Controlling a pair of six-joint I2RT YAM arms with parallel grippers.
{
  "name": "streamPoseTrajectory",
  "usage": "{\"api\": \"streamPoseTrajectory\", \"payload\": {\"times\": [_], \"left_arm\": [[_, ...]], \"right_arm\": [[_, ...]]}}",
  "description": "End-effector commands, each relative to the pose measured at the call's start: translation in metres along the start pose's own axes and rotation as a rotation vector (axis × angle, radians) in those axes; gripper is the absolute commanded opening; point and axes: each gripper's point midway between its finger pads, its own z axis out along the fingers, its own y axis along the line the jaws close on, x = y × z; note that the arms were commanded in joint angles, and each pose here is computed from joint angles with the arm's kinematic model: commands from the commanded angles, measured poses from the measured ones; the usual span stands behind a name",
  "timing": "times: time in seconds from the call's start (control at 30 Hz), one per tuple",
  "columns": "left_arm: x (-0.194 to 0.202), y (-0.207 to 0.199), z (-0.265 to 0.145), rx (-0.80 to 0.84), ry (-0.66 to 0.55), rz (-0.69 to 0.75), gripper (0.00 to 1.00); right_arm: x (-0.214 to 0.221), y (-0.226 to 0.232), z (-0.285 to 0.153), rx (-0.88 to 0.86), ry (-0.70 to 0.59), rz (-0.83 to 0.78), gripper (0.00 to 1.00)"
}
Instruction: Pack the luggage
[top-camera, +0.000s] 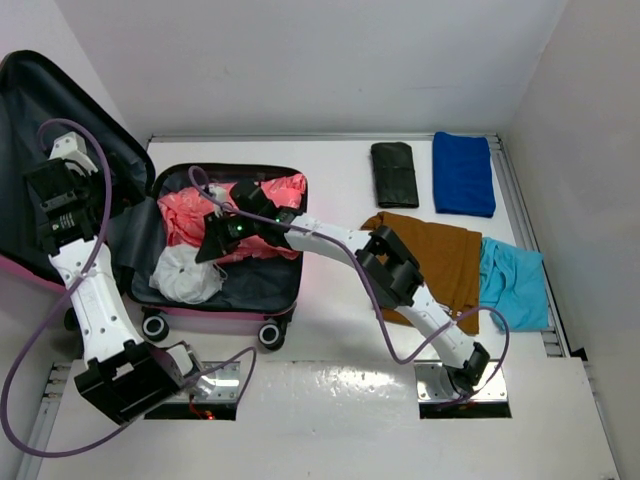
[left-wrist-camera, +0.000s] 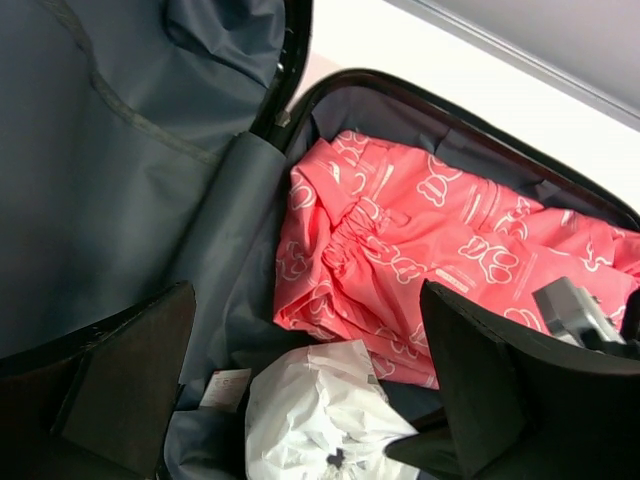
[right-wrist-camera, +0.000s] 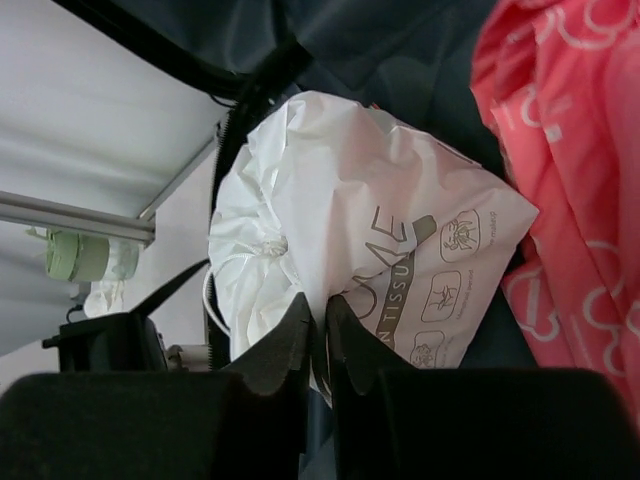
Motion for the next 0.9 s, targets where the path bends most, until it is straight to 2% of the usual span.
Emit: {"api": "streamPoseTrajectory", "payload": {"times": [0.0, 0.03, 0.13, 0.17, 0.37, 0.43, 0.53, 0.57, 0.6, 0.63, 0.67, 0.7, 0.73, 0.77, 0.8, 0.83, 0.87], "left_arm": [[-0.007, -0.003, 0.005, 0.036, -0.001, -0.003, 0.99], [-0.003, -0.005, 0.009, 0.056, 0.016, -0.008, 0.99], [-0.008, -0.015, 0.012, 0.104, 0.006, 0.002, 0.99], [-0.014, -0.016, 0.011, 0.106, -0.011, 0.008, 0.99], [-0.029, -0.064, 0.013, 0.272, -0.066, 0.117, 0.99], [-0.034, -0.081, 0.014, 0.316, -0.085, 0.179, 0.99], [-0.036, -0.127, 0.011, 0.417, -0.11, 0.316, 0.99], [-0.036, -0.156, 0.002, 0.487, -0.126, 0.37, 0.99], [-0.031, -0.172, 0.002, 0.527, -0.119, 0.402, 0.99], [-0.021, -0.186, 0.004, 0.566, -0.098, 0.428, 0.99], [-0.006, -0.223, -0.009, 0.69, -0.08, 0.471, 0.95], [0.004, -0.242, -0.016, 0.758, -0.061, 0.5, 0.93], [0.02, -0.259, -0.021, 0.824, -0.02, 0.515, 0.92], [0.043, -0.277, -0.019, 0.893, 0.031, 0.56, 0.92], [0.07, -0.311, -0.044, 1.052, 0.068, 0.62, 0.91], [0.091, -0.323, -0.051, 1.13, 0.11, 0.669, 0.92], [0.101, -0.335, -0.058, 1.192, 0.102, 0.735, 0.94]], "right_arm": [[-0.017, 0.0, -0.01, 0.003, -0.033, -0.025, 0.13], [-0.018, 0.001, -0.012, 0.002, -0.031, -0.032, 0.31], [-0.023, -0.003, -0.025, 0.022, -0.03, -0.034, 0.73], [-0.029, 0.0, -0.033, 0.029, -0.042, -0.038, 0.77], [-0.102, 0.011, -0.114, 0.098, -0.185, -0.056, 0.79], [-0.133, 0.019, -0.156, 0.149, -0.244, -0.069, 0.81], [-0.16, -0.004, -0.245, 0.311, -0.323, -0.036, 0.81], [-0.153, -0.009, -0.267, 0.38, -0.318, -0.032, 0.81], [-0.141, -0.033, -0.293, 0.448, -0.313, 0.017, 0.81], [-0.141, -0.036, -0.33, 0.505, -0.344, 0.054, 0.81], [-0.101, -0.05, -0.345, 0.56, -0.286, 0.124, 0.81], [-0.093, -0.064, -0.372, 0.607, -0.308, 0.157, 0.81], [-0.087, -0.054, -0.41, 0.657, -0.348, 0.164, 0.81], [-0.04, -0.076, -0.414, 0.692, -0.275, 0.242, 0.81], [-0.027, -0.085, -0.437, 0.733, -0.275, 0.246, 0.81], [-0.006, -0.09, -0.457, 0.776, -0.26, 0.3, 0.79], [0.02, -0.08, -0.463, 0.787, -0.245, 0.317, 0.79]]}}
